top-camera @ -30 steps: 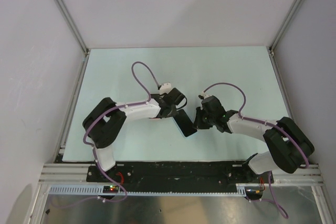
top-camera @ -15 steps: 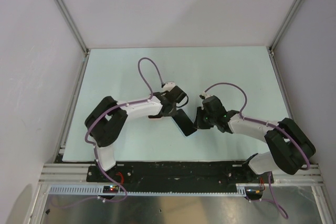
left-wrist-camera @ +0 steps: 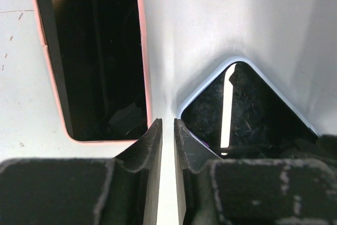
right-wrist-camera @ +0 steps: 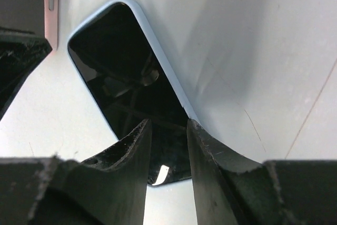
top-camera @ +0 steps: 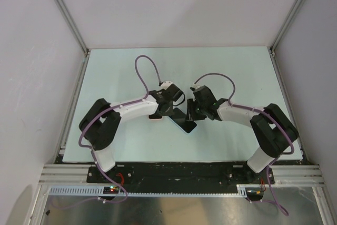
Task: Put the phone into the phone case
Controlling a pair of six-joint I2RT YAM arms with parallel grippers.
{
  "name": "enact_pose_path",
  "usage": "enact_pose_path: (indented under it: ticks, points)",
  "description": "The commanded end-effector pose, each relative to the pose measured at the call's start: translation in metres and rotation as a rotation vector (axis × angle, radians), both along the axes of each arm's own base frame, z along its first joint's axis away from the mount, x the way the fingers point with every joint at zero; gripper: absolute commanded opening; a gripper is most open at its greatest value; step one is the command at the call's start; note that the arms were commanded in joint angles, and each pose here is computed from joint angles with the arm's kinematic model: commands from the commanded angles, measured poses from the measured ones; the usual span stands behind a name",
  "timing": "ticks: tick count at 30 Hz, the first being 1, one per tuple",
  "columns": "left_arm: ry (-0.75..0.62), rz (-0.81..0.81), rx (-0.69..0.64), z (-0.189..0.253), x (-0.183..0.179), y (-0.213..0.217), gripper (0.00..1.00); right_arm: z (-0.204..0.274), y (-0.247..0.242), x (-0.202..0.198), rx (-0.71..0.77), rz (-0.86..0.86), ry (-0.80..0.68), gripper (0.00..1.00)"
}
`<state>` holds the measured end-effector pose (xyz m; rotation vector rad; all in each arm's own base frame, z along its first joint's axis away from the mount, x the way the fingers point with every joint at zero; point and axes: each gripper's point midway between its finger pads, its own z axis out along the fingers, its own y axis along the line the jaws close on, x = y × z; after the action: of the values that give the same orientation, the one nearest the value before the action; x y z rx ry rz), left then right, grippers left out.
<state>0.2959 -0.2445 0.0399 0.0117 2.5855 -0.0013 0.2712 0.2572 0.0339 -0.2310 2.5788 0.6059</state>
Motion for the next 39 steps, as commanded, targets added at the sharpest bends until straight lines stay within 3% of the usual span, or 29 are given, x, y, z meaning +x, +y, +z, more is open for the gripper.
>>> enact_pose_path:
  ticks: [1, 7, 9, 16, 20, 34, 39]
  points:
    - [-0.045, -0.016, -0.047, 0.025, -0.001, -0.001, 0.19, -0.012, 0.0, 0.017, -0.069, 0.016, -0.035, 0.39]
    - [-0.065, -0.017, -0.077, 0.036, -0.001, -0.003, 0.19, -0.02, -0.01, 0.015, -0.209, 0.012, -0.062, 0.39]
    - [-0.077, -0.016, -0.095, 0.044, 0.0, -0.003, 0.19, -0.01, -0.006, 0.015, -0.198, 0.028, -0.095, 0.43]
    - [-0.149, 0.01, -0.189, 0.086, 0.0, 0.01, 0.26, 0.05, 0.017, 0.019, -0.067, 0.164, -0.269, 0.8]
    - [-0.175, 0.027, -0.237, 0.102, -0.004, 0.024, 0.29, 0.055, 0.029, 0.016, -0.028, 0.274, -0.306, 0.97]
    - [-0.207, 0.061, -0.294, 0.115, -0.019, 0.061, 0.34, 0.006, 0.048, 0.002, -0.094, 0.458, -0.281, 0.99]
    - [-0.2, 0.067, -0.296, 0.112, -0.021, 0.064, 0.35, -0.014, 0.045, -0.003, -0.203, 0.465, -0.269, 1.0]
